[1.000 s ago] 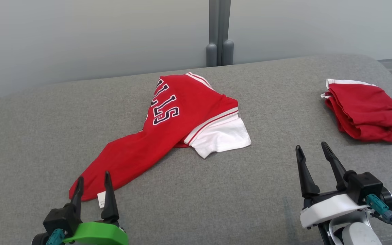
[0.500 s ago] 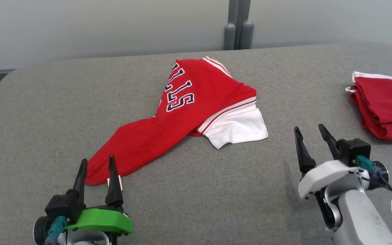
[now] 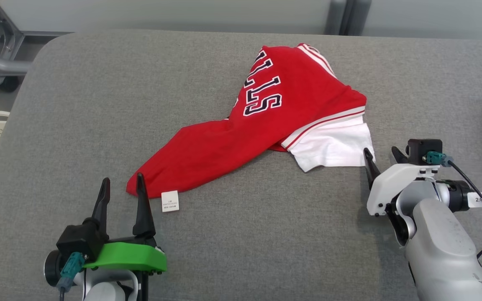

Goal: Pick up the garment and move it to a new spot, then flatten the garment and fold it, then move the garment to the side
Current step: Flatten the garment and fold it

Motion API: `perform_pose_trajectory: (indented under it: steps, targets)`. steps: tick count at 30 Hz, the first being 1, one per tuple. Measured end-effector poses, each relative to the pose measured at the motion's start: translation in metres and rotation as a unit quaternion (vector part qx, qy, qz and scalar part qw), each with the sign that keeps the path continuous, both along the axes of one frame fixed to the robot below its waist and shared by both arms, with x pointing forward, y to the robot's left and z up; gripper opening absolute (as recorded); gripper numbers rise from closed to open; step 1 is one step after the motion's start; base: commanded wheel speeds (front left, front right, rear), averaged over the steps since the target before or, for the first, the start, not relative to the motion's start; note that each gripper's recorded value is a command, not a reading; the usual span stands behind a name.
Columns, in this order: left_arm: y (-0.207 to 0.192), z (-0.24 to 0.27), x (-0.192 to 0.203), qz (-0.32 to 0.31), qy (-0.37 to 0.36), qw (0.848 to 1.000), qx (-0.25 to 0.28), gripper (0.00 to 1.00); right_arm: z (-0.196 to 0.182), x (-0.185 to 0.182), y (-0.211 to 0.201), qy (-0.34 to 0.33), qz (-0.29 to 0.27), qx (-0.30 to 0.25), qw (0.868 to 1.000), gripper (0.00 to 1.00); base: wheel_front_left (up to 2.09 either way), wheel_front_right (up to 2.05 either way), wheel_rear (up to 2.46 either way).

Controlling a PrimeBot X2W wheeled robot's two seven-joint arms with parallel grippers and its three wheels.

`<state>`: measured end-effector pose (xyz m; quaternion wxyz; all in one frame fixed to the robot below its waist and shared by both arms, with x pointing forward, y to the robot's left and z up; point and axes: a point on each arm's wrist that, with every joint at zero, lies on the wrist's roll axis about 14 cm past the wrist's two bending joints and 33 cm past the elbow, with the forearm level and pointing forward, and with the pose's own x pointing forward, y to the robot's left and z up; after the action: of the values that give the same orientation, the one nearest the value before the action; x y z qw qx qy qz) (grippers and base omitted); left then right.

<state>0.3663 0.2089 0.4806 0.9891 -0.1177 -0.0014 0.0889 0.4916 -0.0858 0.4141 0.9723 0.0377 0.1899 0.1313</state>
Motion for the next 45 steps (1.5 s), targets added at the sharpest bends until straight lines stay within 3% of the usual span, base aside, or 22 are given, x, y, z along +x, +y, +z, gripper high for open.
perform_pose_trajectory:
  steps: [12, 13, 14, 16, 17, 22, 32, 42, 45]
  targets:
    - [0.012, -0.007, -0.005, 0.023, 0.013, 1.0, 0.001, 1.0, -0.03, 0.003, 0.018, 0.059, 0.018, -0.004, 0.998, 1.0, 0.0, 0.0, 0.0]
    - [0.012, -0.007, -0.005, 0.022, 0.013, 1.0, 0.001, 1.0, -0.031, 0.004, 0.019, 0.061, 0.019, -0.005, 0.998, 0.77, 0.0, 0.0, 0.0]
    - [0.012, -0.007, -0.005, 0.022, 0.013, 1.0, 0.001, 1.0, -0.031, 0.004, 0.019, 0.061, 0.019, -0.005, 0.998, 0.48, 0.0, 0.0, 0.0]
    - [0.011, -0.007, -0.004, 0.021, 0.014, 1.0, 0.001, 1.0, -0.032, 0.004, 0.019, 0.063, 0.021, -0.007, 0.998, 0.2, 0.0, 0.0, 0.0]
    - [0.011, -0.007, -0.004, 0.02, 0.014, 1.0, 0.001, 1.0, -0.032, 0.004, 0.02, 0.064, 0.022, -0.007, 0.998, 0.0, 0.0, 0.0, 0.0]
    - [0.01, -0.006, -0.002, 0.018, 0.011, 1.0, 0.0, 1.0, -0.026, 0.005, 0.017, 0.051, 0.014, 0.001, 0.999, 0.0, 0.0, 0.0, 0.0]
    - [0.001, -0.001, 0.003, 0.001, 0.0, 1.0, 0.0, 1.0, 0.025, 0.017, -0.014, -0.047, -0.056, 0.066, 0.995, 0.0, 0.0, 0.0, 0.0]
    - [-0.005, -0.004, 0.002, -0.015, 0.003, 1.0, 0.002, 1.0, 0.044, -0.009, -0.073, -0.089, -0.125, 0.08, 0.985, 0.0, 0.0, 0.0, 0.0]
    - [-0.016, -0.02, -0.004, -0.038, 0.024, 0.999, -0.027, 1.0, 0.052, -0.022, -0.088, -0.099, -0.14, 0.084, 0.982, 0.0, 0.0, 0.0, 0.0]
